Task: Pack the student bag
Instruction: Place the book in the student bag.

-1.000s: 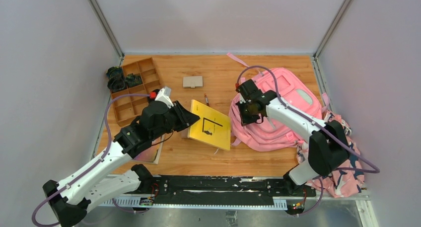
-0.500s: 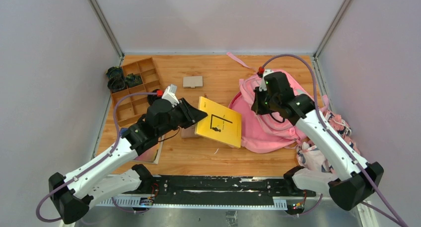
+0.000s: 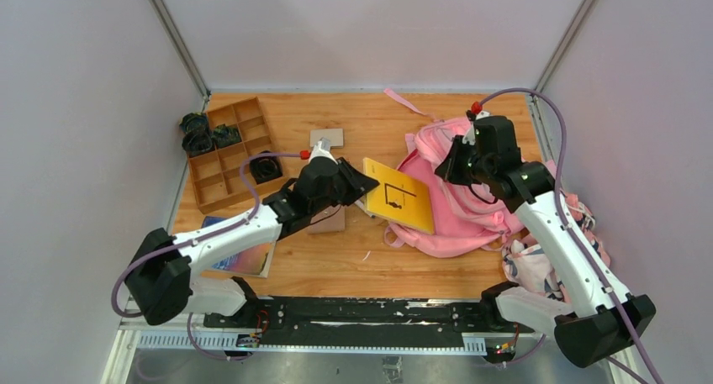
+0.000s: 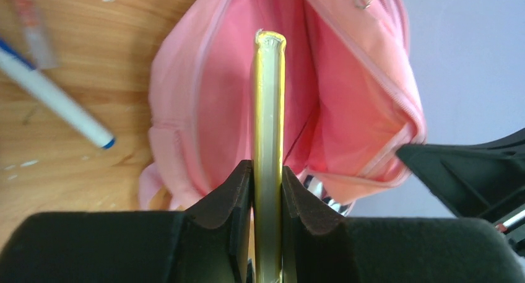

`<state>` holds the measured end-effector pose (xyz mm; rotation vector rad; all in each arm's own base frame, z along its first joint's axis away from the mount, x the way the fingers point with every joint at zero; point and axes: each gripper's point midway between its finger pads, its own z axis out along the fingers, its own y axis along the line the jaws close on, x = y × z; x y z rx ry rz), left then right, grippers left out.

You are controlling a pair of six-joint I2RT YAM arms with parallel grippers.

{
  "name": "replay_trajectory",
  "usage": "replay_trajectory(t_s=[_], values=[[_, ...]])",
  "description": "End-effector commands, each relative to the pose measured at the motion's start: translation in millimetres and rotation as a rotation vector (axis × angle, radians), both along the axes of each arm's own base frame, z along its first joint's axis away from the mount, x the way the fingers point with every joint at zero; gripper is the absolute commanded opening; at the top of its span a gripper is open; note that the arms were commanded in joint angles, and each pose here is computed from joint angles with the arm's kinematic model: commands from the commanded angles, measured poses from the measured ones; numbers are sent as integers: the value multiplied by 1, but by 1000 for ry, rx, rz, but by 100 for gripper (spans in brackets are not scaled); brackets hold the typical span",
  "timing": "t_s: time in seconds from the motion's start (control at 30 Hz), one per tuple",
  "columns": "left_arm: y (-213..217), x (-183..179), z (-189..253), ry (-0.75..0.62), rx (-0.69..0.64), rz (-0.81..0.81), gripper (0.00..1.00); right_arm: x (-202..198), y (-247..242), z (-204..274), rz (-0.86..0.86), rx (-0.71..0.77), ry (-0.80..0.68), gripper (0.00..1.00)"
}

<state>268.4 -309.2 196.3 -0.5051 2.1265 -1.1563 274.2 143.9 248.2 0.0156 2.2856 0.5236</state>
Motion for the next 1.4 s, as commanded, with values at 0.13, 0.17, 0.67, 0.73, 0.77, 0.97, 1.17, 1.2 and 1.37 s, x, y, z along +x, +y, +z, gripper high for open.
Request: replay_trajectory(t_s=[0.13,0.17,0.67,0.73,0.77,0.97,1.17,1.2,1.37], values=[[-46,38,107,-207,-381,95,0,12,10,33,-37,165,-74,0],[-50,40,108,-208,-396,98,0,11,11,35,-33,179,-75,0],[-96,70,69,-230,-573,111,0,3,27,62,83,288,-63,0],[-99,73,63,-232,-567,136,0,2,28,62,82,302,-57,0],[-99,75,60,-240,-560,158,0,3,30,62,85,312,-54,0],[-121,86,39,-239,-515,201,0,5,47,65,135,406,-20,0],[-148,85,8,-174,-509,169,24,5,48,63,141,412,-30,0],[-149,85,3,-163,-498,165,35,5,47,61,138,409,-28,0],[-149,80,-8,-138,-446,146,84,5,42,49,107,391,-21,0]])
